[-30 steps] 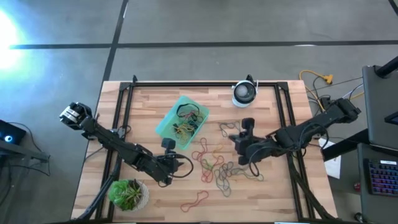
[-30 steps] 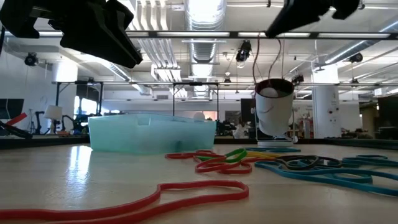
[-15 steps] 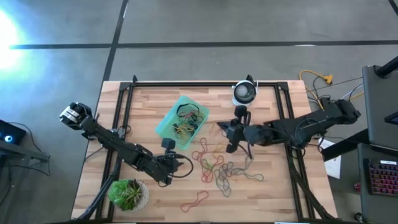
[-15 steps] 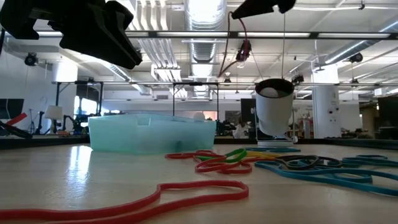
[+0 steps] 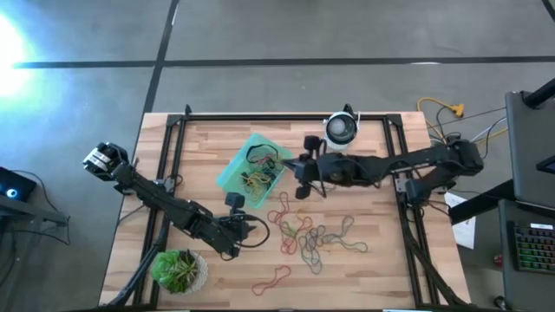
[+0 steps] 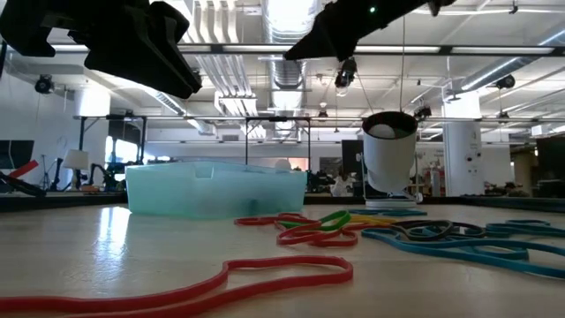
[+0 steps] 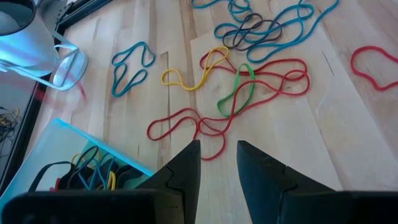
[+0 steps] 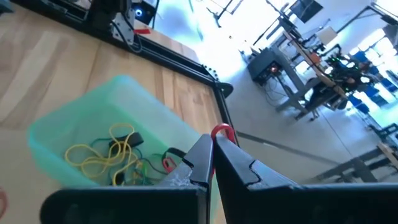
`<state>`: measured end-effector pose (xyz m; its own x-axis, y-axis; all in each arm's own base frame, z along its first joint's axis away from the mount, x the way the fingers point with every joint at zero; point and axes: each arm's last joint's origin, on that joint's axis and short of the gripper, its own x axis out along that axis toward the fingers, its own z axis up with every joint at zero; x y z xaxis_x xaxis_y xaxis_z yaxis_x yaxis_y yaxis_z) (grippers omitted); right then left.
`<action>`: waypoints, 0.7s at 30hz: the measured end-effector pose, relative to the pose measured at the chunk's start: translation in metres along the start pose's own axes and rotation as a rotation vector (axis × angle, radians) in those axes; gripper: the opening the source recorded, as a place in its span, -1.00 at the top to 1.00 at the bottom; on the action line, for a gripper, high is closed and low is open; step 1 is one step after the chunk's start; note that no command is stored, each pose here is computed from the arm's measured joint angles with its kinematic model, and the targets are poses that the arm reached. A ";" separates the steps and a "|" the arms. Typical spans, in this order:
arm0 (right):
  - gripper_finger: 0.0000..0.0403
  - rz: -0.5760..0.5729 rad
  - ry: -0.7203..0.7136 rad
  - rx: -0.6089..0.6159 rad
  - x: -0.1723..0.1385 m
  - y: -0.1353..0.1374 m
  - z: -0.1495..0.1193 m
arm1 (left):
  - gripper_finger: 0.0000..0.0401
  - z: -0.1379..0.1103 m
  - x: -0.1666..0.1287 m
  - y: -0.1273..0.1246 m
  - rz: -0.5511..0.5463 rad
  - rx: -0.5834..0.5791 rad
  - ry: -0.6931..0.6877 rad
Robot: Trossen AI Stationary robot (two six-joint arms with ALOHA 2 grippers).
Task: Pick and place rubber bands into bin
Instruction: Put the red rubber band into the green bin
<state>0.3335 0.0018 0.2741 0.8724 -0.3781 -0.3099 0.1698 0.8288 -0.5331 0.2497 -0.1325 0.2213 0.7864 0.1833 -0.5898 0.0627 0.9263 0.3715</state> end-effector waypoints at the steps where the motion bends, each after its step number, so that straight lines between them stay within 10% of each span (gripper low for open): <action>1: 0.96 0.004 -0.004 0.002 0.005 -0.001 -0.001 | 0.56 0.000 0.000 0.000 0.000 0.000 0.000; 21: 0.96 0.039 0.103 0.043 0.096 -0.025 -0.032 | 0.56 -0.002 0.000 0.000 0.001 0.009 0.013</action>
<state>0.3984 -0.0682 0.2329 0.8277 -0.3833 -0.4100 0.1577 0.8599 -0.4855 0.2487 -0.1319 0.2196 0.7785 0.1881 -0.5988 0.0677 0.9233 0.3781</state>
